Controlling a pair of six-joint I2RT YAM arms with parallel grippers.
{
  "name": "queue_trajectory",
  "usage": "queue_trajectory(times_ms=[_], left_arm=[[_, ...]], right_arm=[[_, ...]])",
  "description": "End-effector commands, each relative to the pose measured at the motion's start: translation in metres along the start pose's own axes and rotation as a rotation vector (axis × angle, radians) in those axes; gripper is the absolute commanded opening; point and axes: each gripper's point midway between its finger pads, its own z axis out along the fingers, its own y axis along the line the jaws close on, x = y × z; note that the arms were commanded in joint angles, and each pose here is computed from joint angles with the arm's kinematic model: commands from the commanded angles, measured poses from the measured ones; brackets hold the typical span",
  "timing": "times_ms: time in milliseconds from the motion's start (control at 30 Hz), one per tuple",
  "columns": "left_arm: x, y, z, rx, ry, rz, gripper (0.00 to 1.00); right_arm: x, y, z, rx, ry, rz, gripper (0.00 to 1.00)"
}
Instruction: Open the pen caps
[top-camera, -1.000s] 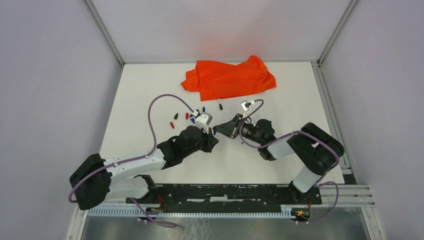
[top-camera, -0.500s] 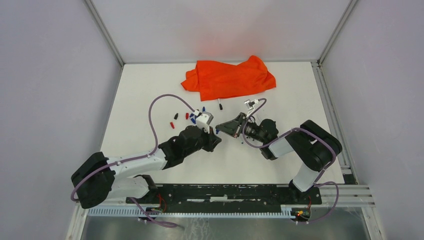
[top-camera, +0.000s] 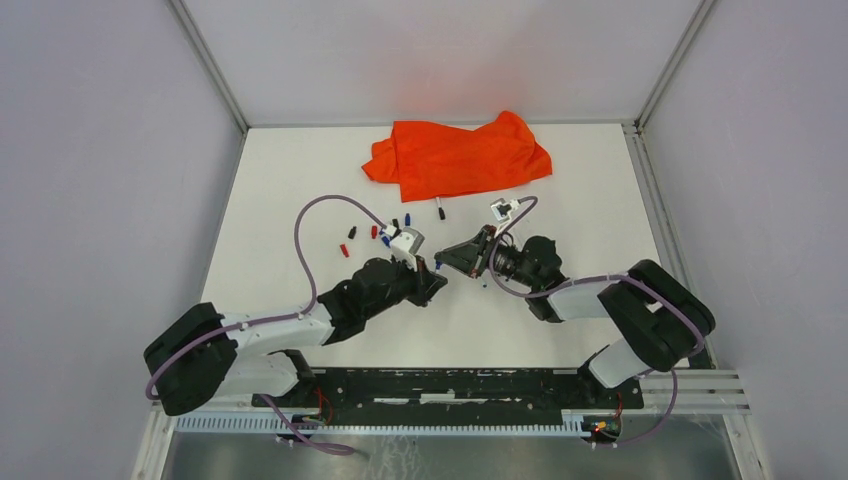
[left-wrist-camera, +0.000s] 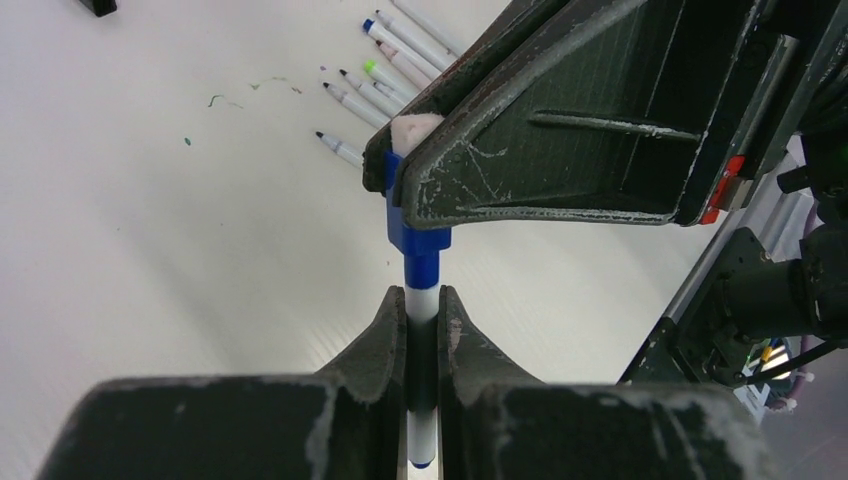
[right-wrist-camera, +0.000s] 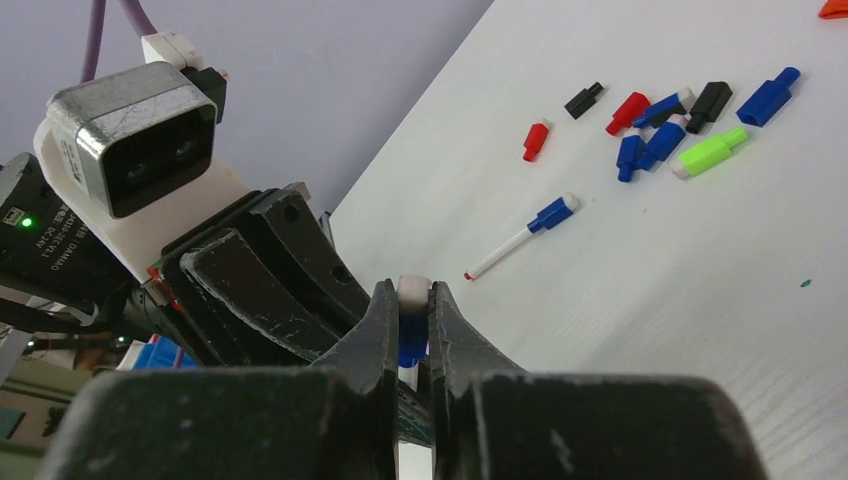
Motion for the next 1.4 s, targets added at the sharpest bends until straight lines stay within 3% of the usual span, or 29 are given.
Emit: queue_trajectory(times_ms=[0, 200, 433, 767, 900, 1033, 1367], left_arm=[[0.020, 0.015, -0.010, -0.049, 0.024, -0.011, 0.02], [0.008, 0.045, -0.016, -0.238, -0.060, -0.090, 0.02], [0.020, 0.082, -0.018, -0.458, -0.022, -0.074, 0.02], [0.019, 0.095, -0.017, -0.539, -0.037, -0.033, 0.02], [0.017, 0.080, -0.004, -0.428, -0.017, 0.059, 0.02], [0.028, 0.045, 0.012, -0.202, 0.043, 0.129, 0.02], [0.039, -0.030, 0.026, 0.201, 0.157, 0.115, 0.02]], right_arm=[[-0.063, -0.048, -0.013, 0.281, -0.246, -0.128, 0.00], [-0.066, -0.067, -0.019, 0.427, -0.230, -0.172, 0.00], [-0.077, -0.083, -0.028, 0.586, -0.232, -0.234, 0.00], [-0.099, -0.084, -0.028, 0.655, -0.268, -0.280, 0.00], [-0.104, -0.075, -0.006, 0.570, -0.220, -0.279, 0.00], [-0.108, -0.063, 0.005, 0.476, -0.199, -0.283, 0.00], [-0.119, -0.043, 0.004, 0.160, -0.223, -0.201, 0.00]])
